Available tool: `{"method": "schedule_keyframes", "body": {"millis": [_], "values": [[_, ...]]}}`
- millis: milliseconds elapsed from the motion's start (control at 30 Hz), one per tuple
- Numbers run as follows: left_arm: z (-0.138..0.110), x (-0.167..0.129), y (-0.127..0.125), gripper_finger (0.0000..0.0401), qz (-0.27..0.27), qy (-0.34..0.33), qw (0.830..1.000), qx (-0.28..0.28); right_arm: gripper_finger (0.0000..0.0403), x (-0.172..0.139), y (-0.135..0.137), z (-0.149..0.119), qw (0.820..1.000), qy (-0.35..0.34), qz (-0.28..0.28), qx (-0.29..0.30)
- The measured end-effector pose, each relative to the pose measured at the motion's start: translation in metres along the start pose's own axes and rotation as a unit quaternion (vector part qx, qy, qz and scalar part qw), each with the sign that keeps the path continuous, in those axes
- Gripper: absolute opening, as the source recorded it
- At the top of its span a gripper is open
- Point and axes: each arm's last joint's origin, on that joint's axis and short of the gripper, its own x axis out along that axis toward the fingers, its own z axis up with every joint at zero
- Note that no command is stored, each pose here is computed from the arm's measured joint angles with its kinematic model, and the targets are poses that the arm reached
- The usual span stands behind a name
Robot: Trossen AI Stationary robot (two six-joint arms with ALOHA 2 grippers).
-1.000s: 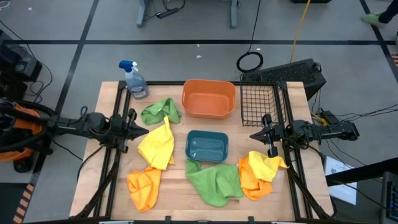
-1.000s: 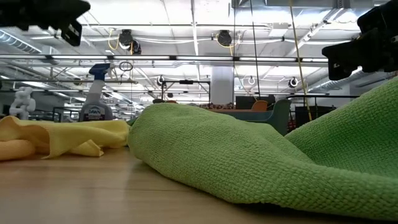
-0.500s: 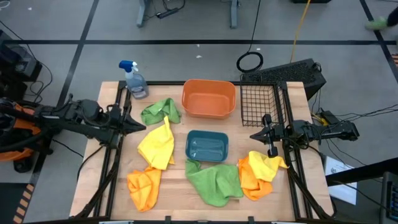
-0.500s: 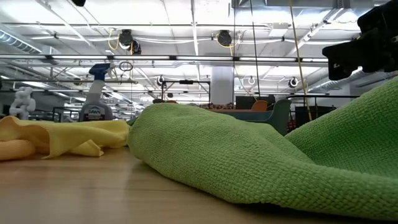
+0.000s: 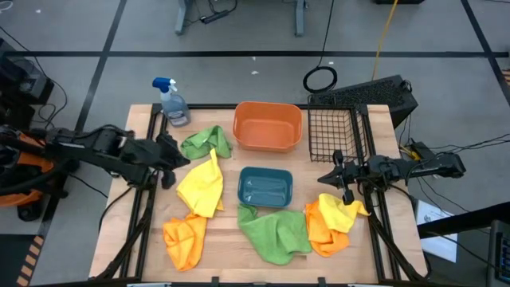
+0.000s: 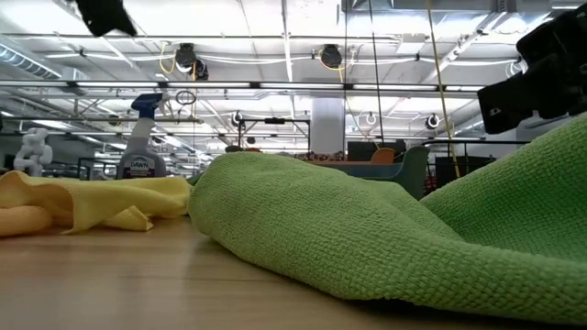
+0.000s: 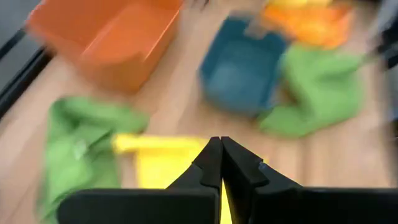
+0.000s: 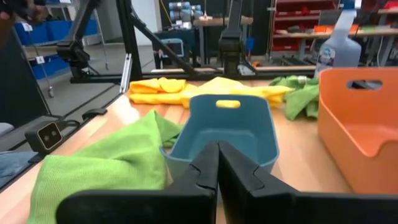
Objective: Sort microfiber towel by color & place in baskets
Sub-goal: Put the top green microfiber towel into the wire basket
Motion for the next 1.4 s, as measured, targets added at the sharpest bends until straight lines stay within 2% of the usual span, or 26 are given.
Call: {"method": "schedule_keyframes", "body": {"millis": [100, 200, 500, 700, 1000, 1400], "values": [[-0.003, 0.016, -0.001, 0.0012, 0.050, 0.050, 0.997, 0.011, 0.0000, 0.001, 0.000, -0.001, 1.000, 0.005, -0.001, 0.006], [0.000, 0.031, -0.004, 0.0021, 0.074, 0.078, 0.994, 0.014, 0.0000, 0.001, 0.000, -0.001, 1.000, 0.005, -0.002, 0.007], [0.009, 0.075, 0.002, 0.0078, 0.083, 0.177, 0.981, 0.005, 0.0000, 0.001, -0.003, 0.001, 0.998, -0.006, -0.061, -0.002], [0.015, 0.099, 0.022, 0.0118, 0.122, 0.212, 0.970, 0.006, 0.0000, 0.001, -0.004, 0.001, 0.998, -0.006, -0.064, -0.011], [0.019, 0.135, 0.061, 0.0165, 0.165, 0.274, 0.947, -0.026, 0.0000, 0.001, -0.004, 0.001, 0.998, -0.006, -0.064, -0.013], [0.018, 0.178, 0.096, 0.0217, 0.177, 0.308, 0.934, -0.030, 0.0000, 0.001, -0.004, 0.000, 0.998, -0.003, -0.064, -0.014]]}}
